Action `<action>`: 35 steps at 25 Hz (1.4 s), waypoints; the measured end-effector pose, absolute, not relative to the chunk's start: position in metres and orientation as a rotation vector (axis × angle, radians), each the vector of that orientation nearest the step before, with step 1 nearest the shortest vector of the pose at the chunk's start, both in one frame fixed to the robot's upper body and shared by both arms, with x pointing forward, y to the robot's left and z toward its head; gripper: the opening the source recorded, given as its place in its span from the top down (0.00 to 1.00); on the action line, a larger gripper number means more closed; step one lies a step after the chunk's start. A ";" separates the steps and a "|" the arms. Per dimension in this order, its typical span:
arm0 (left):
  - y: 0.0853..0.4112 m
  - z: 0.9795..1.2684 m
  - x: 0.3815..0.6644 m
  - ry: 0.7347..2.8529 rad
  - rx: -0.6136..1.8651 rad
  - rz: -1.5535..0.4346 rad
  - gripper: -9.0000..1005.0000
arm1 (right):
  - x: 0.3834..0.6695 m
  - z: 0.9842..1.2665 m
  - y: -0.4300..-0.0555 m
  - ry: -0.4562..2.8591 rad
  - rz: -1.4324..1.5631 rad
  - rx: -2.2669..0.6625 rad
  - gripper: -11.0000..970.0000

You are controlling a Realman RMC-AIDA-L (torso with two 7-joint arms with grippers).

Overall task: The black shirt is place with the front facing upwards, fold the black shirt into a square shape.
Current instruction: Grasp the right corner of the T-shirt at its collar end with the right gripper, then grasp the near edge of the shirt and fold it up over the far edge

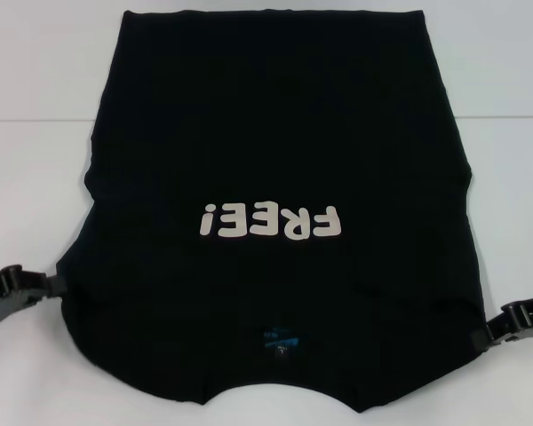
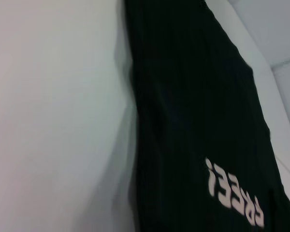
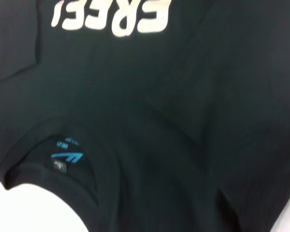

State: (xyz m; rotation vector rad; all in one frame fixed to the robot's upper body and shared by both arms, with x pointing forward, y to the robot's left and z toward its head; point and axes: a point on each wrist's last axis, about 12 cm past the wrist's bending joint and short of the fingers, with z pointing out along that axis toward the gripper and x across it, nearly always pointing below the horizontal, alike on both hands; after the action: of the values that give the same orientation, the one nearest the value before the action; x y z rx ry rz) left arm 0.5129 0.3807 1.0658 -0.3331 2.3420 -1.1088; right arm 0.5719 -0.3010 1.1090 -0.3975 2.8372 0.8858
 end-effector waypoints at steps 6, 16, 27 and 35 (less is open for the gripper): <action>0.384 1.073 0.506 2.440 -0.216 -1.130 0.99 | 0.566 1.115 -0.306 2.849 0.912 -0.419 0.90; 0.389 1.079 0.478 2.524 -0.104 -1.203 0.99 | 0.546 1.115 -0.317 2.920 0.959 -0.444 0.89; 0.391 1.078 0.446 2.592 -0.015 -1.305 0.99 | 0.522 1.107 -0.334 2.931 1.018 -0.463 0.87; 0.378 1.095 0.482 2.381 -0.008 -1.376 0.99 | 0.537 1.121 -0.321 2.641 1.227 -0.442 0.86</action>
State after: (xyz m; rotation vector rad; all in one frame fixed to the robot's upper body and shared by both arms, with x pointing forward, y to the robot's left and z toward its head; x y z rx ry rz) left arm 0.4820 0.3776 1.0950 -0.0081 2.3813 -1.3762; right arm 0.5370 -0.3213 1.1206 -0.4420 2.6405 1.2271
